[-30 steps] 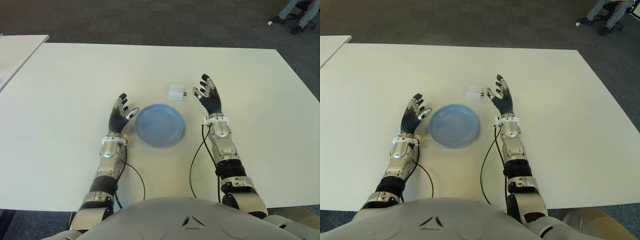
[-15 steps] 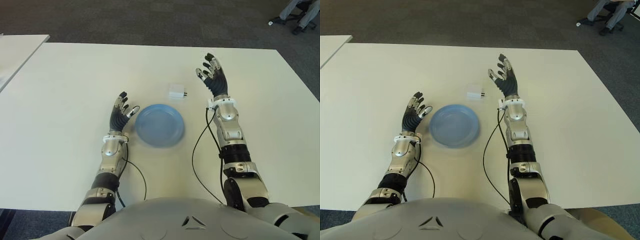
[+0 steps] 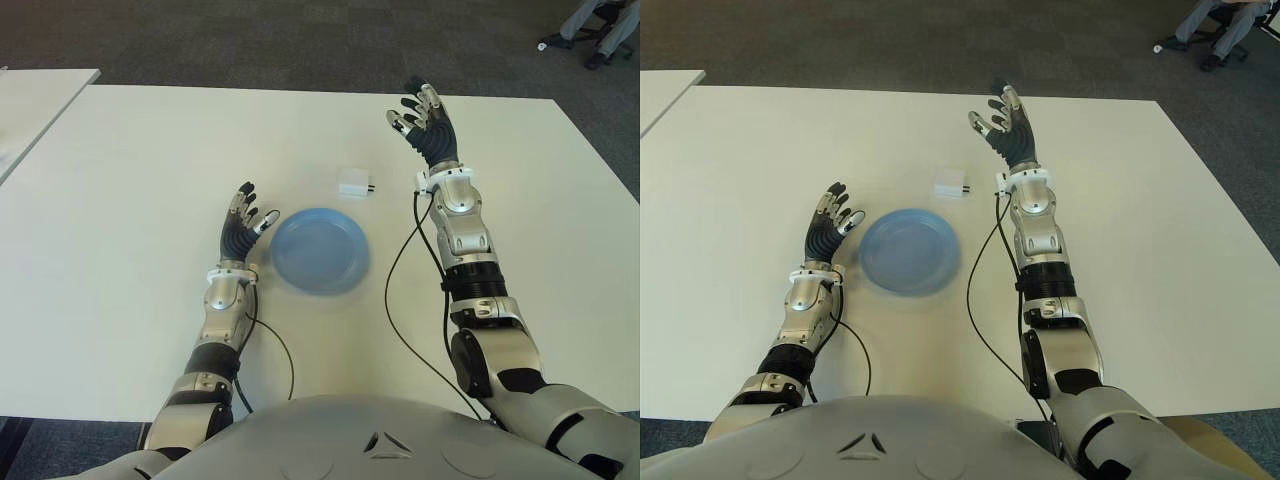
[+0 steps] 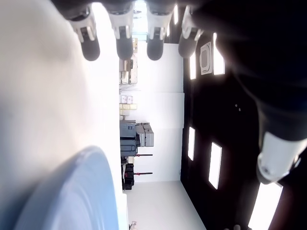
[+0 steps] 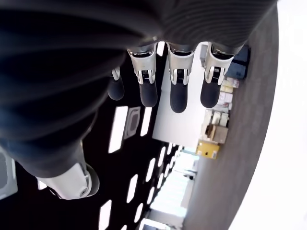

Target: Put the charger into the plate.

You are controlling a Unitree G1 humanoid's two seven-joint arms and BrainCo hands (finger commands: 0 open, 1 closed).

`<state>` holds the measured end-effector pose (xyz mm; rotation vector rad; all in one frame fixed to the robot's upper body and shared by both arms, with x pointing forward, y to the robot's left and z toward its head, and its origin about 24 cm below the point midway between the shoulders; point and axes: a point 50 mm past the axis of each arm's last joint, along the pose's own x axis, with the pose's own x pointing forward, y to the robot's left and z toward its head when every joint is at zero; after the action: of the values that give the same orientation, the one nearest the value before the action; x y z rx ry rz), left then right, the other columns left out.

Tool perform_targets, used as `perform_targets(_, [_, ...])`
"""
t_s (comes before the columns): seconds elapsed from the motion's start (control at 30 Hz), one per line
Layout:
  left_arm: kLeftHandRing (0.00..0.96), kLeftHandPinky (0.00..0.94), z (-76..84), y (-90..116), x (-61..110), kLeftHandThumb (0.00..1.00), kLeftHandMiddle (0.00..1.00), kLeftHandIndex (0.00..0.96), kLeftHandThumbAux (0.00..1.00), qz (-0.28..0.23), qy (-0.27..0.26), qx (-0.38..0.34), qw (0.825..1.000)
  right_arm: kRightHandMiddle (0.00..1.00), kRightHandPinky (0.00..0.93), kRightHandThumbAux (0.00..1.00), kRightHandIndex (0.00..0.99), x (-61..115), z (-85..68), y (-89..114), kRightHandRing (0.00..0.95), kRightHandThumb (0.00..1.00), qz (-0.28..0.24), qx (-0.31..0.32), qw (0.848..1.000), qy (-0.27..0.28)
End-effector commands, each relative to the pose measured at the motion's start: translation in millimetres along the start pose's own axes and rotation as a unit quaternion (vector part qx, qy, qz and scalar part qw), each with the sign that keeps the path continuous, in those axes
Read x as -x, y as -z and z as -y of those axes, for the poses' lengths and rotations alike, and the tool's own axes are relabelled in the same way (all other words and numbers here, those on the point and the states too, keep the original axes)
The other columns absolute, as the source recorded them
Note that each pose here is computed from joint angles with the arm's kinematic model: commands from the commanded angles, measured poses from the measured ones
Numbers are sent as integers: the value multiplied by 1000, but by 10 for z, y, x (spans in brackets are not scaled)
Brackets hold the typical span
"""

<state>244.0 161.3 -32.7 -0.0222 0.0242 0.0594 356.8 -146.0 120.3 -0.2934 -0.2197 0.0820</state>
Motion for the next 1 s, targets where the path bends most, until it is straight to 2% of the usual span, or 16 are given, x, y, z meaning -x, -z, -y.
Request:
perform_targets(0.03, [82,92,15,226,154,0,84,0,589,-60,-3,5,998,106,142,653,50,-142,-28,-37,104,354,1,55,998,-21])
perform_targets(0.23, [79,84,23,226,152,0,84,0,589,-58,-3,5,998,82,140,617,32,-263,-107,-17,87,376,6,151,987,-64])
perform_targets(0.37, [77,80,28,225,151,0,83,0,593,-59,-3,5,998,73,140,602,25,-290,-156,41,82,384,14,192,977,-89])
perform_targets(0.63, [76,83,30,219,163,0,81,0,589,-56,-1,2,998,61,127,556,20,-290,-235,172,73,401,24,293,945,-144])
perform_targets(0.77, [77,84,28,212,171,0,81,0,587,-54,-1,1,999,43,96,533,5,-304,-271,188,56,375,22,330,930,-164])
perform_targets(1.0, [77,83,30,200,191,0,82,0,586,-49,1,0,999,27,54,503,0,-311,-315,246,34,353,0,356,917,-180])
